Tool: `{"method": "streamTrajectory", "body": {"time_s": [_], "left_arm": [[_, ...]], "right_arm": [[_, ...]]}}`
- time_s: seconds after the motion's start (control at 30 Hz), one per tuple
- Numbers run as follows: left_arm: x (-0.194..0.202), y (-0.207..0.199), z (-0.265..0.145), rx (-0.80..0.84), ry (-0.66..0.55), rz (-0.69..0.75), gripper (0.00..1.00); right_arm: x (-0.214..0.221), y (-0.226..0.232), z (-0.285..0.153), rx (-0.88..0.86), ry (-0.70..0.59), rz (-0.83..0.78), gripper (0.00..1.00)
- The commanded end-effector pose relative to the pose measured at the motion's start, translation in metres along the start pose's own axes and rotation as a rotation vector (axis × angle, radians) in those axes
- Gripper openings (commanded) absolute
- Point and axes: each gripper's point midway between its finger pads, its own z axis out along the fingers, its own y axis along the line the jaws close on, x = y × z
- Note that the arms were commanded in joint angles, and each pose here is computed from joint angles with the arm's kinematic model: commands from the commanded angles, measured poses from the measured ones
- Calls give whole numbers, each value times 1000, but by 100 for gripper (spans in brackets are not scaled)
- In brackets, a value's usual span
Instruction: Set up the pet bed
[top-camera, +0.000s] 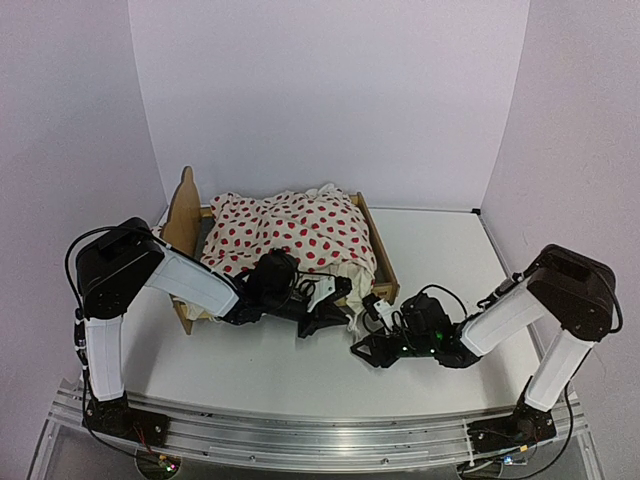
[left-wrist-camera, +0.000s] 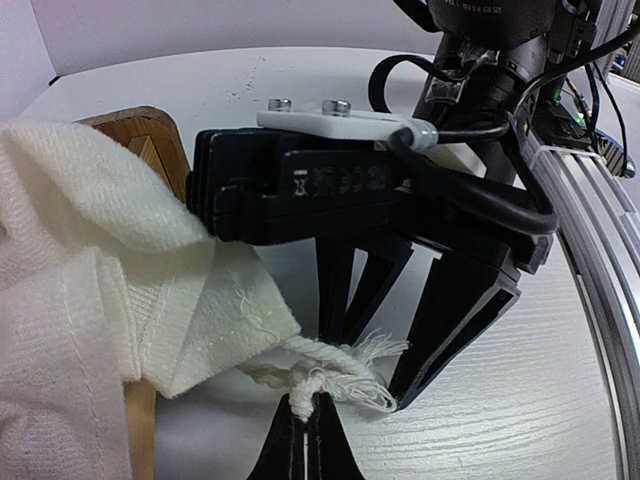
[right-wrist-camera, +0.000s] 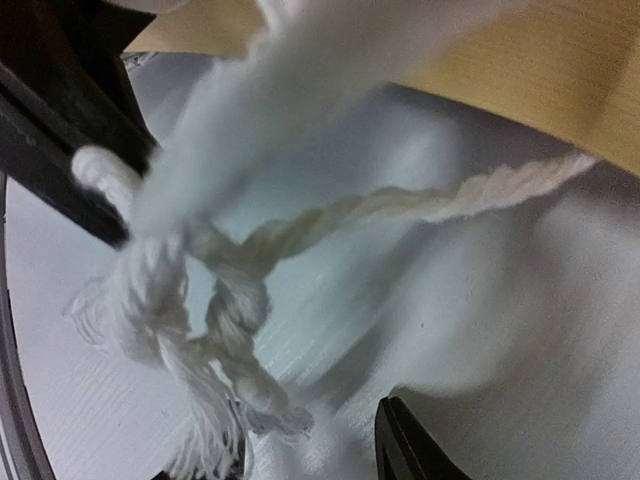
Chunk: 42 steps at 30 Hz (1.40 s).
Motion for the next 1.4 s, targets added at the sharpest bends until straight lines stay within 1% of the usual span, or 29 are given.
{"method": "streamTrajectory", "body": {"time_s": [0.0,0.1,0.17,0.2,0.3,0.33,0.37,0.43,0.5,0.57,0.67,0.8,0.87,0.9,0.97,1.03,1.17,1.23,1.37], "left_arm": [[-34,17,-14,-77,-79,53,0],[-33,17,-14,-75,-78,51,0],[-33,17,-14,-75,-78,51,0],[-33,17,-14,-75,-78,51,0],[-34,19,-15,-90,-78,53,0],[-36,21,-17,-103,-77,56,0],[-36,23,-18,-114,-75,61,0],[-41,28,-23,-147,-73,76,0],[-46,32,-30,-169,-72,92,0],[-51,34,-36,-183,-71,114,0],[-50,36,-43,-204,-50,134,0],[-35,36,-46,-218,7,170,0],[-21,23,-45,-161,39,231,0],[-7,16,-43,-135,70,244,0],[18,12,-38,-115,133,214,0],[26,16,-36,-130,153,183,0],[34,20,-33,-151,162,170,0],[42,20,-30,-147,187,180,0],[60,15,-26,-134,236,222,0]], "right_arm": [[-27,4,8,-17,-100,9,45],[-31,7,10,-33,-113,14,45],[-31,7,10,-38,-115,22,42],[-31,7,10,-38,-118,27,37],[-30,-2,6,-15,-123,78,11],[-28,-11,2,9,-127,118,5],[-29,-21,-4,35,-139,171,1],[-26,-49,-20,121,-152,277,0],[-25,-74,-38,211,-150,316,0],[-30,-91,-56,289,-139,301,0],[-34,-114,-77,397,-85,274,0],[-41,-134,-97,455,-52,288,0],[-52,-139,-106,466,-64,295,0],[-58,-140,-109,470,-70,291,0],[-76,-138,-114,463,-83,269,0],[-97,-131,-117,437,-93,240,0],[-137,-111,-123,353,-112,177,0],[-153,-104,-124,325,-119,148,0],[-179,-102,-126,327,-115,113,0]]}}
